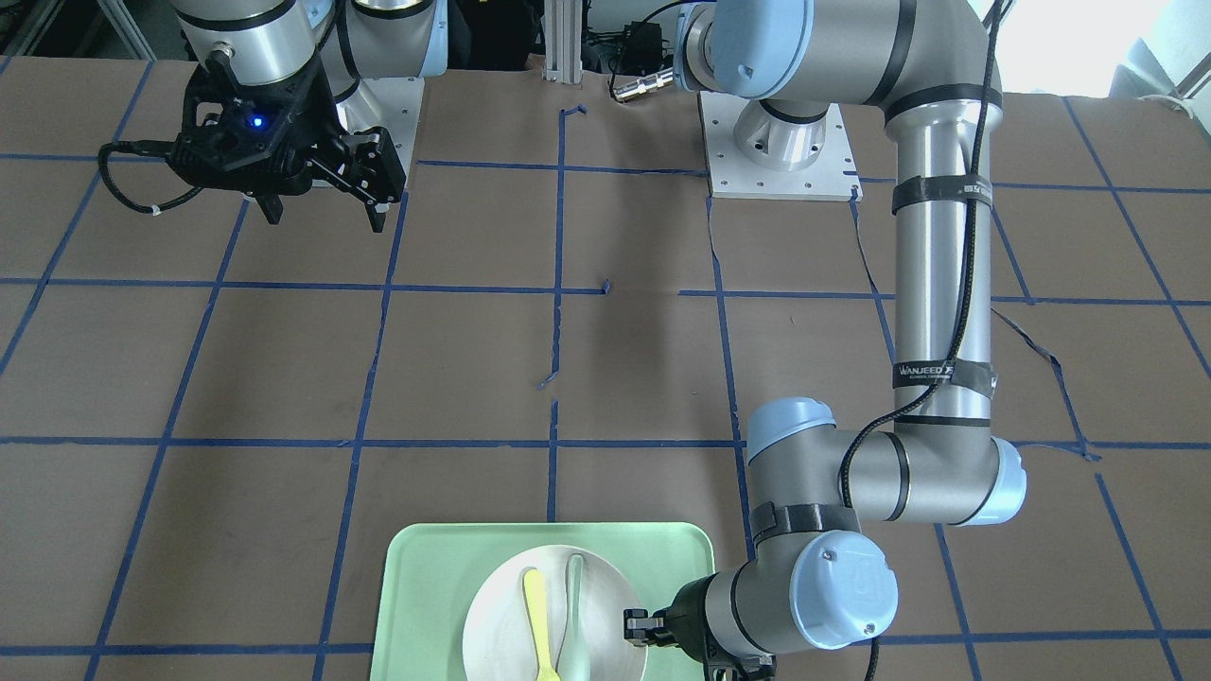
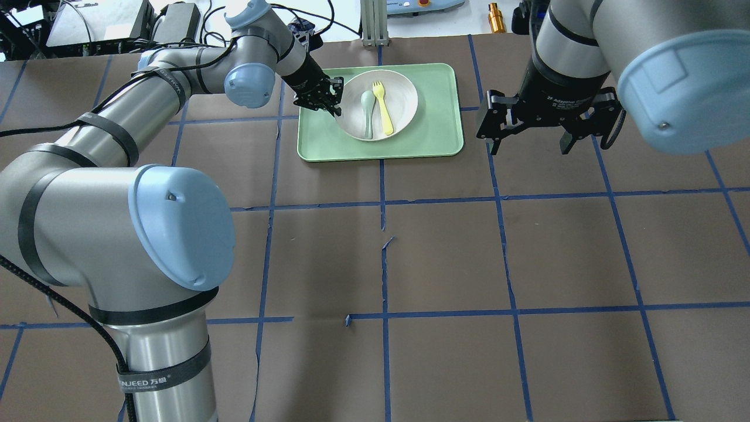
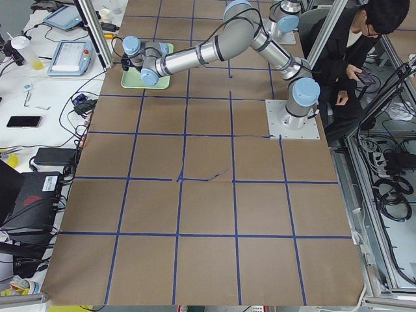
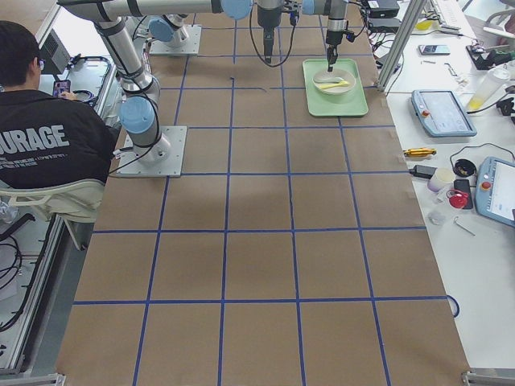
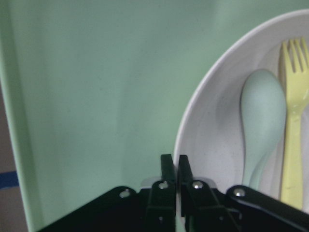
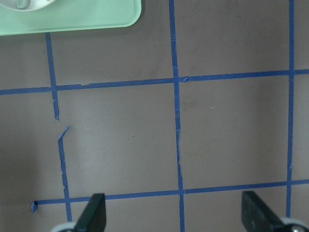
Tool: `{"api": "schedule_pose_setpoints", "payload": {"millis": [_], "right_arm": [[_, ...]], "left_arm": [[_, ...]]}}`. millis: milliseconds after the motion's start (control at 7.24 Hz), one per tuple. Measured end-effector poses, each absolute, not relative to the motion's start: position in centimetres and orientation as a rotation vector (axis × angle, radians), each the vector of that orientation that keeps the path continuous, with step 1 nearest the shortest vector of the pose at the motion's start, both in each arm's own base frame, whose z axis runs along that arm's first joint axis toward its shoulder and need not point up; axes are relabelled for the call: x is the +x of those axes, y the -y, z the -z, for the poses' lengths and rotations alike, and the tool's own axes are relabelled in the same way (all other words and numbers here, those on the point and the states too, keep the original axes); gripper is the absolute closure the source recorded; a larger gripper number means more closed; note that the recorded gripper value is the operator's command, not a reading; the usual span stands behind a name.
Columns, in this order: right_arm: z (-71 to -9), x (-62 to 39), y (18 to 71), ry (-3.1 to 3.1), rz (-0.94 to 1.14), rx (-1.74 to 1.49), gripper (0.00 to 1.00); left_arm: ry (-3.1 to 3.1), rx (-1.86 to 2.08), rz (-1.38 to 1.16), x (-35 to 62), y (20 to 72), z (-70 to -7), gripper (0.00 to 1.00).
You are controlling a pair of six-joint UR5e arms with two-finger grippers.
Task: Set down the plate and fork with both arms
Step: 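Release the plate and raise the left gripper back toward its start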
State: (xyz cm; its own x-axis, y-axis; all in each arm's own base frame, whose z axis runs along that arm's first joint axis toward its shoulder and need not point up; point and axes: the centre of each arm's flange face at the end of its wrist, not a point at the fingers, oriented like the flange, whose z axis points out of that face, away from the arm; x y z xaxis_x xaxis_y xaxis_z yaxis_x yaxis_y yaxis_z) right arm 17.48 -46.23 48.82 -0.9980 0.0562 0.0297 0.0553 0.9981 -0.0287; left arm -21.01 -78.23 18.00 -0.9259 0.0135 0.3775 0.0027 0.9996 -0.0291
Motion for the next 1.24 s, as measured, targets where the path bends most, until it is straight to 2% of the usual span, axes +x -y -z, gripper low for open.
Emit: {"api": "schedule_pose_setpoints", "payload": {"millis": [276, 553, 1244], "right_arm": [[-48.8, 17.5, 46.2, 3.11, -0.044, -0.087, 0.0], [-48.8, 17.5, 46.2, 3.11, -0.043, -0.087, 0.0], [-48.7, 17.5, 46.2, 3.109, -0.04, -0.087, 0.0]], "left_arm": [[2.76, -0.016, -0.081, -19.6, 77.0, -21.9, 0.0], [2.792, 0.028, -0.052, -15.2, 73.1, -27.4, 0.0], [3.088, 0.083, -0.004, -11.8, 53.2, -42.4, 0.0]]}}
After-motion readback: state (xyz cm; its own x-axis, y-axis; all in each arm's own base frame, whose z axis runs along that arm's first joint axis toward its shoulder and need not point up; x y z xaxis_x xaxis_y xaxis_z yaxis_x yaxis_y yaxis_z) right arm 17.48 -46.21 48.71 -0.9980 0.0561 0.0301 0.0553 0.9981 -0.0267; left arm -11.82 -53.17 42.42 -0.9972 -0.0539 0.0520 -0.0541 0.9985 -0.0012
